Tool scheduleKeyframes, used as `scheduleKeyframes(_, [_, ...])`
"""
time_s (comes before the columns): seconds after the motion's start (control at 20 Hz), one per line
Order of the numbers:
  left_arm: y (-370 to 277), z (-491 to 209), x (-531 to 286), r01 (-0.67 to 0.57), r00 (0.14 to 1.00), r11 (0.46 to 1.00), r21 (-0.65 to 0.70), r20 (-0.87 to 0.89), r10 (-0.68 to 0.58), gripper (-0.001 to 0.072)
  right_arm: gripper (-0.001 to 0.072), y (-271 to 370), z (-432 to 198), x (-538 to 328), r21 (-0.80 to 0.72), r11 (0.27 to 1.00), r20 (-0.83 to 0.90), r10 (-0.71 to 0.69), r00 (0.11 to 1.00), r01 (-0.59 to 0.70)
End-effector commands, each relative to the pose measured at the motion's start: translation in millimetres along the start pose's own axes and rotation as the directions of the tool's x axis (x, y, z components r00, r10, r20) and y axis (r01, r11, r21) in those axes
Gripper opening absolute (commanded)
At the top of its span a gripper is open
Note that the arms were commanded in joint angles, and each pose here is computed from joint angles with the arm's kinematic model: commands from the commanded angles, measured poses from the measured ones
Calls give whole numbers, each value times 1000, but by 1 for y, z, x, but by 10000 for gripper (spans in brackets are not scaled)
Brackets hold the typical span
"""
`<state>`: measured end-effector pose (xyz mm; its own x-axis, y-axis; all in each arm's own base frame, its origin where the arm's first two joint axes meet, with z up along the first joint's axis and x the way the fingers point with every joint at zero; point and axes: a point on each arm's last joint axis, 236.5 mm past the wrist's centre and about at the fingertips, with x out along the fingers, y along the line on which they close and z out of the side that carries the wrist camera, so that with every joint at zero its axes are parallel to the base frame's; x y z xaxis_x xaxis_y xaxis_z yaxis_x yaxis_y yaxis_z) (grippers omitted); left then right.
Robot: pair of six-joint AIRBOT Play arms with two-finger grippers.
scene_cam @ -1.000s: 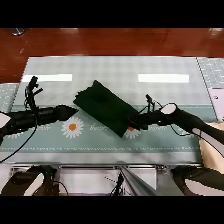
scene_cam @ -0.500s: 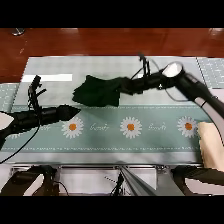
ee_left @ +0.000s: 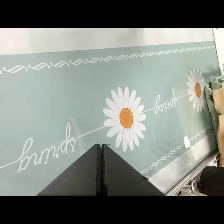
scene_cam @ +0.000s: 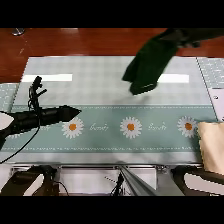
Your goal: Fold the shirts.
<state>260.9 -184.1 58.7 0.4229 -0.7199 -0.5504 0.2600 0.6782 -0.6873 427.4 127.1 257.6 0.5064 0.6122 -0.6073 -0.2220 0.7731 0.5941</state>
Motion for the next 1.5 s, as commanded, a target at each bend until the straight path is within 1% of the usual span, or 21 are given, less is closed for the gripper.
scheduleKeyframes(0.0, [-1, -3, 0, 4, 1000, 1000, 1, -10, -4, 25, 17, -53, -11, -89, 133, 977, 13, -170, 985, 167])
scheduleKeyframes(0.1, [-2, -3, 1, 5, 1000, 1000, 2, -11, -5, 25, 17, -93, -31, -135, 228, 929, -11, -298, 955, 292])
scheduleKeyframes(0.2, [-4, -5, 2, 10, 1000, 1000, 9, -19, -10, 26, 18, -131, -54, -179, 335, 843, -39, -433, 900, 420])
scheduleKeyframes(0.4, [-9, -10, 4, 22, 999, 1000, 21, -35, -21, 26, 17, -162, -93, -238, 510, 706, 1, -571, 821, 491])
scheduleKeyframes(0.5, [-11, -11, 5, 25, 999, 999, 25, -40, -24, 26, 18, -181, -135, -265, 583, 565, -65, -684, 727, 584])
scheduleKeyframes(0.6, [-10, -7, 6, 19, 1000, 999, 27, -23, -18, 26, 18, -196, -189, -288, 618, 397, -177, -771, 612, 679])
scheduleKeyframes(0.65, [-9, -4, 6, 13, 1000, 1000, 27, -7, -13, 26, 18, -199, -214, -292, 648, 317, -230, -785, 575, 692])
scheduleKeyframes(0.7, [-7, 1, 6, 6, 1000, 1000, 27, 12, -6, 26, 18, -200, -234, -291, 661, 270, -269, -786, 556, 700])
scheduleKeyframes(0.75, [-6, 5, 6, -2, 1000, 1000, 24, 31, 1, 26, 19, -203, -256, -296, 664, 199, -321, -795, 514, 721])
scheduleKeyframes(0.8, [-5, 8, 6, -6, 999, 1000, 24, 41, 5, 26, 19, -205, -280, -308, 663, 91, -389, -807, 445, 744])
scheduleKeyframes(0.85, [-4, 9, 6, -9, 999, 1000, 24, 48, 8, 26, 19, -204, -304, -324, 660, -47, -461, -813, 355, 750])
scheduleKeyframes(0.9, [-3, 11, 5, -12, 998, 1000, 24, 56, 11, 26, 39, -202, -320, -336, 664, -156, -508, -811, 288, 731])
scheduleKeyframes(0.95, [-2, 14, 5, -18, 998, 1000, 23, 69, 16, 26, 252, -201, -330, -341, 677, -229, -537, -804, 256, 700])
scheduleKeyframes(1.0, [0, 17, 6, -23, 997, 1000, 21, 77, 21, 27, 535, -203, -331, -338, 676, -222, -541, -798, 267, 703])
scheduleKeyframes(1.05, [2, 20, 6, -31, 996, 999, 17, 89, 29, 27, 626, -208, -327, -332, 673, -188, -533, -793, 293, 715])
scheduleKeyframes(1.2, [14, 50, 2, -71, 984, 997, 7, 163, 69, 27, 624, -223, -313, -319, 660, -97, -513, -783, 353, 745])
scheduleKeyframes(1.25, [14, 73, -8, -79, 976, 997, 4, 203, 76, 27, 606, -229, -300, -314, 668, -42, -476, -791, 384, 743])
scheduleKeyframes(1.3, [12, 99, -21, -84, 966, 996, 9, 245, 80, 27, 539, -234, -282, -304, 684, 41, -419, -795, 438, 728])
scheduleKeyframes(1.35, [6, 127, -36, -87, 955, 996, 23, 286, 77, 26, 298, -235, -255, -287, 697, 174, -329, -784, 526, 695])
scheduleKeyframes(1.4, [-4, 159, -53, -88, 943, 995, 51, 325, 67, 26, 11, -231, -217, -264, 694, 357, -189, -747, 637, 625])
scheduleKeyframes(1.45, [-19, 187, -66, -81, 937, 993, 91, 347, 44, 26, 18, -219, -167, -241, 694, 534, 3, -673, 740, 483])
